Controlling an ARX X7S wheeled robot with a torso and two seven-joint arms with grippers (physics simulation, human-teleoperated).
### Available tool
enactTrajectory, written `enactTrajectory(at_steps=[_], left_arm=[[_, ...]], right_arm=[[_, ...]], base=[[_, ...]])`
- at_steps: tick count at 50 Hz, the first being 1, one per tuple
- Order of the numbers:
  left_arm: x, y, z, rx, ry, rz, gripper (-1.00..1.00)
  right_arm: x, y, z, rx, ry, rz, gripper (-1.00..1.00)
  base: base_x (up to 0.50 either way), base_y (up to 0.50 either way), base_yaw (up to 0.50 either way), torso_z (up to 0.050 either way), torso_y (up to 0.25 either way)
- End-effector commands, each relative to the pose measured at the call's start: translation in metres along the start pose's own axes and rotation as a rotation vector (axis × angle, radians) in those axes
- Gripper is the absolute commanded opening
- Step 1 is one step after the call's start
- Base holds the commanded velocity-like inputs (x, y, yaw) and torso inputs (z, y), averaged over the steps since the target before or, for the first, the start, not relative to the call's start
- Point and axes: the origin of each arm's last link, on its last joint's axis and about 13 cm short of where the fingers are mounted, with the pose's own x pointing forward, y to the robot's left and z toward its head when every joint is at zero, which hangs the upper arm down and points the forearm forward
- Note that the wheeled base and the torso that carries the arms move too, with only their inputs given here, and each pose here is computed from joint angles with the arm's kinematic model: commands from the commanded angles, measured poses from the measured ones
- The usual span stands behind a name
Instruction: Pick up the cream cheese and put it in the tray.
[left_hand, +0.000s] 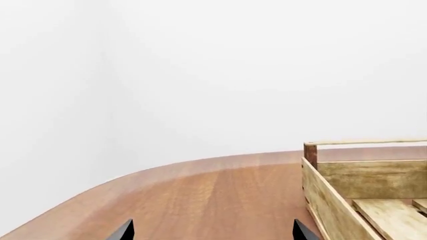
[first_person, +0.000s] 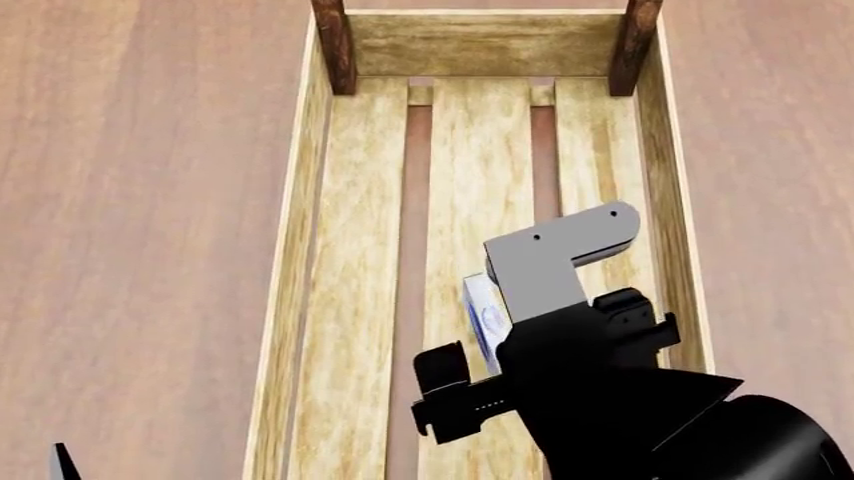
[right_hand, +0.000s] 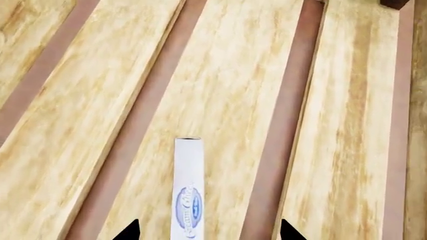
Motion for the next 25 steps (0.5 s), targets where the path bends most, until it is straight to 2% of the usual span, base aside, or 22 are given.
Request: enactTrajectory(at_steps=[1,5,6,13,25], left_arm=[[0.000,0.000,-0.001,-0.001,0.002,0.002,1.00],[0.000,0.000,-0.001,-0.002,0.002,0.003,1.00],[0.000,0.000,-0.001,0.000,0.003,0.003,1.00],[0.001,0.000,-0.002,0.004,0.005,0.005,1.00],[0.002,0.003,-0.001,0.006,0.003,0.023,1.00]], right_arm=[[-0.021,0.002,-0.004,-0.025,-0.051,-0.012,1.00],[-0.033,0.002,-0.006,-0.031,-0.081,-0.013,1.00],[-0.048,0.003,-0.010,-0.047,-0.118,-0.021,1.00],[-0.075,0.004,-0.018,-0.088,-0.191,-0.065,1.00],[-0.114,-0.002,-0.030,-0.086,-0.277,-0.133,1.00]], base=[[0.00,0.00,0.00,0.000,0.000],[0.00,0.00,0.00,0.000,0.000],[0.00,0.00,0.00,0.000,0.000],[0.00,0.00,0.00,0.000,0.000],[0.00,0.00,0.00,0.000,0.000]])
